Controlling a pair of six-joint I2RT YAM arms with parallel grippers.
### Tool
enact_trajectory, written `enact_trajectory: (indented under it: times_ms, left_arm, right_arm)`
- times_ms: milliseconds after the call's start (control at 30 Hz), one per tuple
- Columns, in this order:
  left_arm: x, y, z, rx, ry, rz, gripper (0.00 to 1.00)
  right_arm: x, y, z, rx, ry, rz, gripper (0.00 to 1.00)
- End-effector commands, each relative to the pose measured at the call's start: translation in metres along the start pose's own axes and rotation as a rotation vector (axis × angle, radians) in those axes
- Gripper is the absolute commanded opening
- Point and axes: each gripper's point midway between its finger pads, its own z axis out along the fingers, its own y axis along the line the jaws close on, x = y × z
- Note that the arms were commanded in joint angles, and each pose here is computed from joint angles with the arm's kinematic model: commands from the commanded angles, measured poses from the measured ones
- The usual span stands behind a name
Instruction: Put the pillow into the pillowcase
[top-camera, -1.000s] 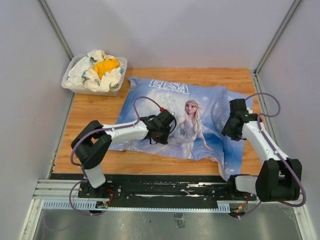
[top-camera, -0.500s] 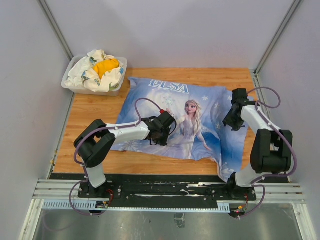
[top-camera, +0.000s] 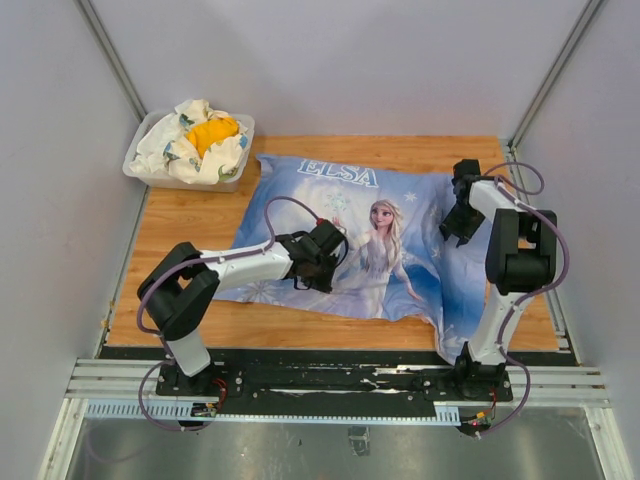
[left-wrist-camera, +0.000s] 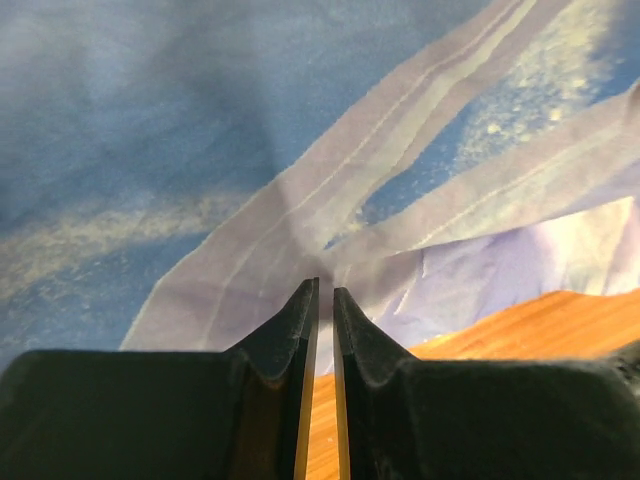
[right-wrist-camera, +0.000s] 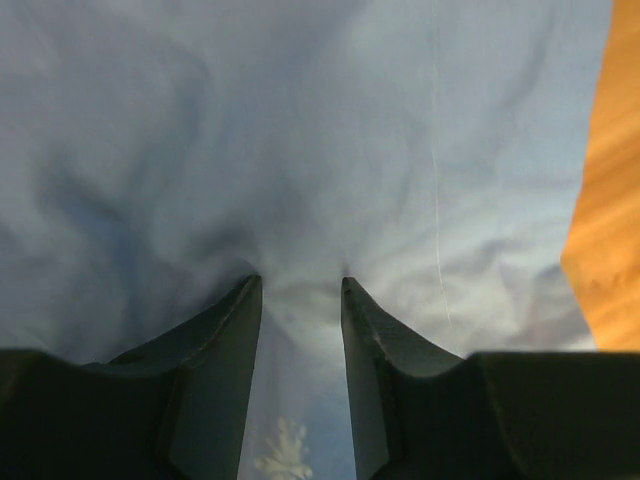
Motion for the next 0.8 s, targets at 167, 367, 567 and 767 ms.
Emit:
enact_trajectory:
  times_ms: [167,367,567,767]
  left_arm:
    - [-0.034,0.004,-0.043,0.138,-0.066,-0.068,0.17]
    - [-0.043,0.013,-0.046,0.119,-0.079,-0.083,0.17]
    - [-0.043,0.021,-0.047,0.108,-0.08,-0.105,0.17]
    - [-0.047,0.032,-0.046,0.084,-0.081,-0.121,0.17]
  right_arm:
    - [-0.055,0.026,0.017,0.053,0.01,0.007,0.4]
    - [-0.093,0.054,0.031,0.053,0.013,-0.039,0.41]
    - [-0.135,0.071,0.039,0.028,-0.063,-0.036,0.44]
    - [-0.136,0.062,0.03,0.041,-0.066,-0.026,0.44]
